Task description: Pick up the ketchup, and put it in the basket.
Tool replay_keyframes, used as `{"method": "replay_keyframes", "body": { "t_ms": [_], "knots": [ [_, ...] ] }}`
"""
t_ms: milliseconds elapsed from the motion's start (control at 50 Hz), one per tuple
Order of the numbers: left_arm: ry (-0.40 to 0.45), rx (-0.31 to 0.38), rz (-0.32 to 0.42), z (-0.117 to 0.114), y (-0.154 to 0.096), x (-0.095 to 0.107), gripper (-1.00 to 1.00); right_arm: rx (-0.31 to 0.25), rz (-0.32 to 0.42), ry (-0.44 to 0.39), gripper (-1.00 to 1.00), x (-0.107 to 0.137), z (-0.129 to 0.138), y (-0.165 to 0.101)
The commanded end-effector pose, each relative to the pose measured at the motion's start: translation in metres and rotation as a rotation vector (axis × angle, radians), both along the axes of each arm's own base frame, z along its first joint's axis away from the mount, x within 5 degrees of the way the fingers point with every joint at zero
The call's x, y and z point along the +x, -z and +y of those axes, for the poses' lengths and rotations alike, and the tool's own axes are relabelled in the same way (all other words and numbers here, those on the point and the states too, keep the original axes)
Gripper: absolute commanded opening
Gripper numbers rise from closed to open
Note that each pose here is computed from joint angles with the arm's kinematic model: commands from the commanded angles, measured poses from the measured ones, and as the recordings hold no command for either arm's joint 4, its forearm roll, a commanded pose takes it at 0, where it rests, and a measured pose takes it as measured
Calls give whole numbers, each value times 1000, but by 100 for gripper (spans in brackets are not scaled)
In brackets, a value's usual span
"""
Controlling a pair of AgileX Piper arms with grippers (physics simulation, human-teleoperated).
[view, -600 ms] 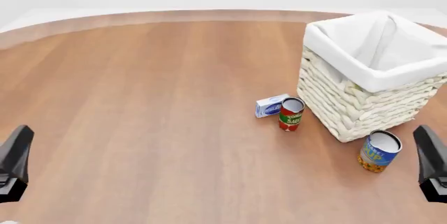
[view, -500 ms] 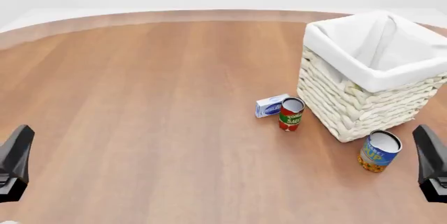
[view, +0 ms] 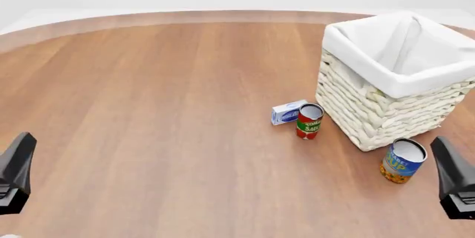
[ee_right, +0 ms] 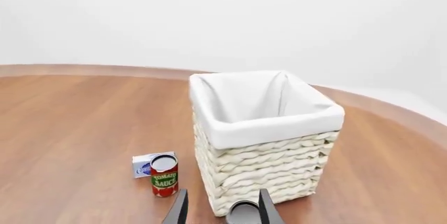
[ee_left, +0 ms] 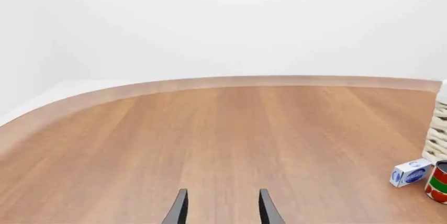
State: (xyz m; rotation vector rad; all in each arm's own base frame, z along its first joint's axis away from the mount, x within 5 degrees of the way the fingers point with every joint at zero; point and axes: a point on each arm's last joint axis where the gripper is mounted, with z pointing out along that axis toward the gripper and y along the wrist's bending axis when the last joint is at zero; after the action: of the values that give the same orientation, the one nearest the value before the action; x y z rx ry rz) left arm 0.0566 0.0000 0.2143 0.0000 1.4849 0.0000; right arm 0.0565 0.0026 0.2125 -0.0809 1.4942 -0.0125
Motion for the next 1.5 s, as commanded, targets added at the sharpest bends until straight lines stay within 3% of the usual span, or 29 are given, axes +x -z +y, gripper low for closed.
{"method": "replay_keyframes", "body": {
  "t_ms": [20,180,360,660,1020,1500],
  "knots": [
    [0,0,0,0,0,0,100,-28,22,-52,100,2,3,2],
    [0,0,0,0,0,0,100,-92,12,-134,100,1,8,1],
    [0,0,0,0,0,0,100,-73,6,-173,100,8,12,-6],
    [0,0,0,0,0,0,100,-92,22,-297,100,20,25,-19],
    [0,0,0,0,0,0,100,-106,31,-509,100,37,56,-29],
    [0,0,0,0,0,0,100,-103,81,-672,100,63,103,-29]
  ]
}}
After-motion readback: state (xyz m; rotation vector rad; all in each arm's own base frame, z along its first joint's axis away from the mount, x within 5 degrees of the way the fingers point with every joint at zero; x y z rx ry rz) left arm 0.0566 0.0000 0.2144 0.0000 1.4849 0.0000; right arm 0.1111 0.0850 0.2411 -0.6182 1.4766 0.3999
